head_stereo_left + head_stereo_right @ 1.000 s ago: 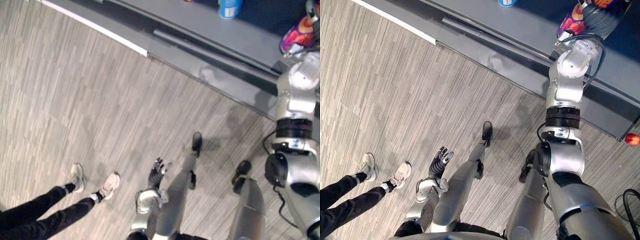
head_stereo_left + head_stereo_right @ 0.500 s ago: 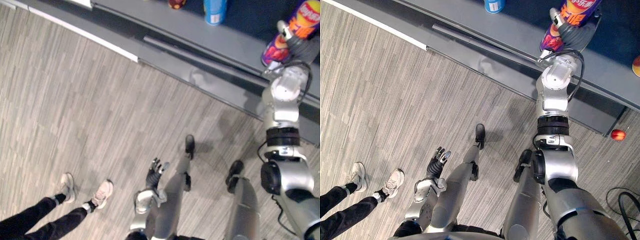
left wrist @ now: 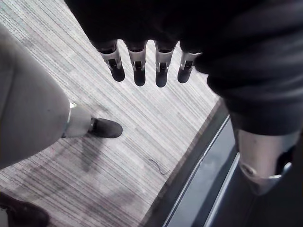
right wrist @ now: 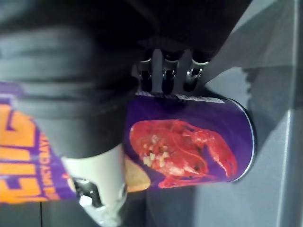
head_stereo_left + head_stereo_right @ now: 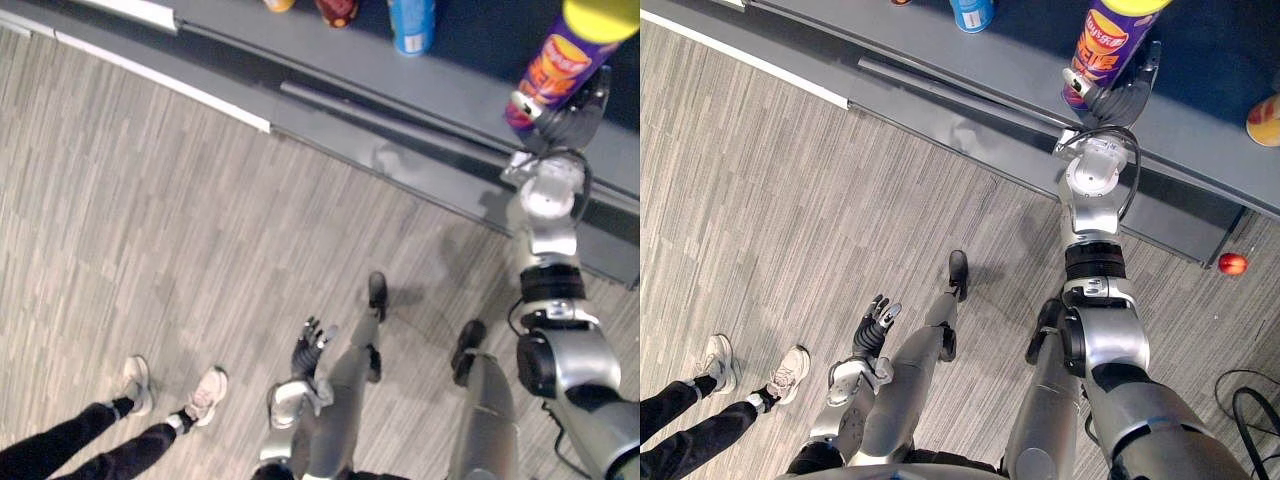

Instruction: Put the gum and the chips on the shelf.

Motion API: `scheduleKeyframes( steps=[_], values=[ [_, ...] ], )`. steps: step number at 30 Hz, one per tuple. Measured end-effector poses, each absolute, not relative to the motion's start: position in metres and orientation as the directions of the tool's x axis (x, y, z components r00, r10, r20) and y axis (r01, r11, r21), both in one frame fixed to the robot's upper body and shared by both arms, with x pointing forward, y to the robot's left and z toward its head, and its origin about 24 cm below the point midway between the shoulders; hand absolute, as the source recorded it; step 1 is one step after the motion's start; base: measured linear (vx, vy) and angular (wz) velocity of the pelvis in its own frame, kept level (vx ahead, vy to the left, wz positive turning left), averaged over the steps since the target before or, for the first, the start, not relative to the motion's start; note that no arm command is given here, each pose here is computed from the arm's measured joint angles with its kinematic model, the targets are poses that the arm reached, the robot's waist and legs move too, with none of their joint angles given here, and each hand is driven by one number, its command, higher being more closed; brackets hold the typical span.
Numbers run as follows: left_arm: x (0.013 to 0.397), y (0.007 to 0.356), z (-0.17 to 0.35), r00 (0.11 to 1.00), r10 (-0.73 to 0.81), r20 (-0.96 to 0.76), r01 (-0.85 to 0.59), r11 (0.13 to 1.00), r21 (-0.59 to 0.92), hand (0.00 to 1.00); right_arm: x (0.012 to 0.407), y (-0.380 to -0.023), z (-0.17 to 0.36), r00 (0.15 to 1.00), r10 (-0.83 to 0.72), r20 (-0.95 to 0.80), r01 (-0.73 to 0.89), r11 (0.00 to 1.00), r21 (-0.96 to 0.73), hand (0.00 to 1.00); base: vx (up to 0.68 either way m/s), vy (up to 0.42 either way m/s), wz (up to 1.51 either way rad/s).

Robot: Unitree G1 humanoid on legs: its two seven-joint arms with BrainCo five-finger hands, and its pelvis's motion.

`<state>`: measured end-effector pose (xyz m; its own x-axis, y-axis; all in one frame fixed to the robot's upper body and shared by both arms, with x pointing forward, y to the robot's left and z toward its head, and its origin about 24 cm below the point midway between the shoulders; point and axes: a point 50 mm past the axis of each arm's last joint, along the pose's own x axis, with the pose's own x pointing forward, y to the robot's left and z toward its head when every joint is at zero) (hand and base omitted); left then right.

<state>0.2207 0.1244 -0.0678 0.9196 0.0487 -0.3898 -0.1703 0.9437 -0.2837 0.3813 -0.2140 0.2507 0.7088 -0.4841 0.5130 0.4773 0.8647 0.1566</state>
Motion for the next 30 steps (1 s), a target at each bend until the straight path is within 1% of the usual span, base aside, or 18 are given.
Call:
scheduleKeyframes(
  steps=[4, 6, 10, 15, 18, 21, 22, 23, 25, 27, 28, 30],
  values=[
    [0.217, 0.125, -0.073, 0.908, 0.053, -0.416, -0.181, 0.944, -0.275, 0.0, 0.383, -0.212, 0.244, 0.724, -0.479, 0.496, 0.476, 0.868, 0.144, 0.0, -0.02, -0.038, -0.06],
    [0.214, 0.126, -0.079, 0.896, 0.056, -0.44, -0.19, 0.945, -0.267, 0.0, 0.384, -0.211, 0.233, 0.743, -0.479, 0.468, 0.477, 0.869, 0.131, 0.0, -0.01, -0.038, -0.1],
    [0.208, 0.133, -0.087, 0.872, 0.085, -0.482, -0.231, 0.94, -0.252, 0.0, 0.383, -0.203, 0.197, 0.799, -0.455, 0.392, 0.458, 0.884, 0.092, 0.0, 0.03, -0.039, -0.11],
    [0.203, 0.137, -0.096, 0.849, 0.098, -0.52, -0.246, 0.943, -0.224, 0.0, 0.375, -0.202, 0.15, 0.857, -0.43, 0.284, 0.44, 0.897, 0.033, 0.0, 0.04, -0.047, -0.1],
    [0.2, 0.144, -0.103, 0.821, 0.124, -0.557, -0.27, 0.945, -0.187, 0.0, 0.367, -0.199, 0.11, 0.896, -0.412, 0.167, 0.417, 0.909, 0.002, 0.0, 0.04, -0.023, -0.21],
    [0.194, 0.152, -0.11, 0.794, 0.145, -0.591, -0.273, 0.953, -0.134, 0.0, 0.342, -0.205, 0.056, 0.906, -0.422, 0.011, 0.422, 0.906, -0.021, 0.0, 0.07, -0.013, -0.3],
    [0.193, 0.155, -0.112, 0.787, 0.15, -0.598, -0.274, 0.954, -0.121, 0.0, 0.337, -0.205, 0.046, 0.904, -0.426, -0.02, 0.426, 0.904, -0.018, 0.0, 0.1, -0.001, -0.31],
    [0.191, 0.16, -0.116, 0.771, 0.158, -0.618, -0.264, 0.961, -0.084, 0.0, 0.32, -0.208, 0.022, 0.889, -0.446, -0.099, 0.447, 0.894, -0.015, 0.0, 0.08, 0.001, -0.24],
    [0.187, 0.165, -0.12, 0.749, 0.169, -0.64, -0.262, 0.964, -0.052, 0.0, 0.302, -0.213, -0.003, 0.869, -0.461, -0.178, 0.465, 0.885, -0.026, 0.0, 0.08, -0.001, -0.27],
    [0.176, 0.173, -0.129, 0.696, 0.195, -0.691, -0.29, 0.957, -0.023, 0.0, 0.267, -0.216, -0.038, 0.827, -0.477, -0.298, 0.489, 0.872, -0.038, 0.0, 0.14, -0.001, -0.2],
    [0.172, 0.175, -0.131, 0.681, 0.202, -0.704, -0.299, 0.954, -0.015, 0.0, 0.259, -0.215, -0.046, 0.819, -0.472, -0.326, 0.487, 0.872, -0.04, 0.0, 0.13, -0.004, -0.22],
    [0.158, 0.185, -0.14, 0.619, 0.225, -0.752, -0.339, 0.941, 0.003, 0.0, 0.223, -0.209, -0.077, 0.788, -0.435, -0.436, 0.459, 0.887, -0.054, 0.0, 0.08, -0.015, -0.32]
  ],
)
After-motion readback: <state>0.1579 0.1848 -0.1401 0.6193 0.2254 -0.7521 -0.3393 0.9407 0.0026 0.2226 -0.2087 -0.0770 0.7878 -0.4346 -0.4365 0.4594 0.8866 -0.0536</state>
